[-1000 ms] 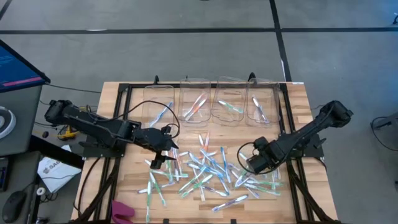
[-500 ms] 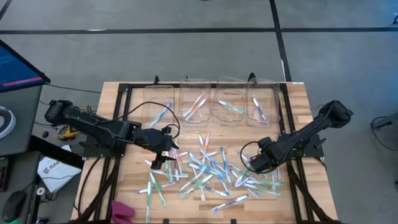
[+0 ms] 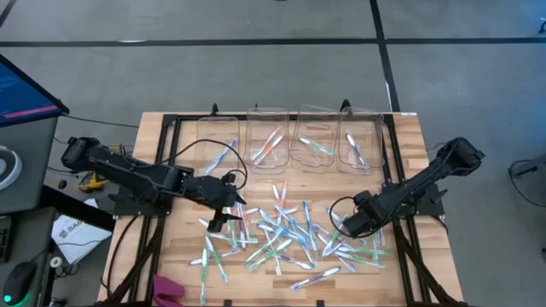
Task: Pick & Place Toothbrushes
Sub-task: Put the green toothbrush into the middle right transparent bin
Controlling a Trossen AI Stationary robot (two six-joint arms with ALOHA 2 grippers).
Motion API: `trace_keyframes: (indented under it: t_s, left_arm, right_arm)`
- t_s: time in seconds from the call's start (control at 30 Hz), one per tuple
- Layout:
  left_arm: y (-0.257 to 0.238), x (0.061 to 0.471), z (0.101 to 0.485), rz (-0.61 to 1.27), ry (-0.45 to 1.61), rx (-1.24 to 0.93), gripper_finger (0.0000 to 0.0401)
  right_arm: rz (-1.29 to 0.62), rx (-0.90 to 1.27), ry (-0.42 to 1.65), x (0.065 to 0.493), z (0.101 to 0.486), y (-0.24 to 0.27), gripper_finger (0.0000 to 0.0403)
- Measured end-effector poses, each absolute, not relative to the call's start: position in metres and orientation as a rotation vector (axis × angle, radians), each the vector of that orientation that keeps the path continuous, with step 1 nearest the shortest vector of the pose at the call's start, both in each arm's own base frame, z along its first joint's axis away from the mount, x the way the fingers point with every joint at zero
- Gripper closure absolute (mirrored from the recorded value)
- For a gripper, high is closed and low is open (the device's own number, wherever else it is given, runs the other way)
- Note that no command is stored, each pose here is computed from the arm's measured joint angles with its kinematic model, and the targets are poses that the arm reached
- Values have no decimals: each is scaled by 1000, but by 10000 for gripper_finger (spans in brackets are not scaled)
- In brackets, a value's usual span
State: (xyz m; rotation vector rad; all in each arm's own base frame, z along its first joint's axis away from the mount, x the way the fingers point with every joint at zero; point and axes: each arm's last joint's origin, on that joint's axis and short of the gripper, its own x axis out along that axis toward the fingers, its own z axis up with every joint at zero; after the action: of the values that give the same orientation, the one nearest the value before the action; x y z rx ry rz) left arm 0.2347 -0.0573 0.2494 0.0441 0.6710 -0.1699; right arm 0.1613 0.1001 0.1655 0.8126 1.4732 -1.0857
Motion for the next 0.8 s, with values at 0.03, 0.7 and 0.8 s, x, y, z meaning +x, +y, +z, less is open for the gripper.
trace_keyframes:
  t_s: [0.03, 0.7, 0.8]
  left_arm:
    - [-57, 235, 249, -170, 671, 44, 169]
    - [-58, 235, 250, -170, 659, 42, 169]
    - [-58, 235, 250, -171, 658, 42, 169]
  right_arm:
    - [-1090, 810, 1474, 161, 166, 100, 137]
    - [-1156, 815, 1425, 152, 147, 92, 137]
    - [-1149, 822, 1422, 150, 143, 92, 137]
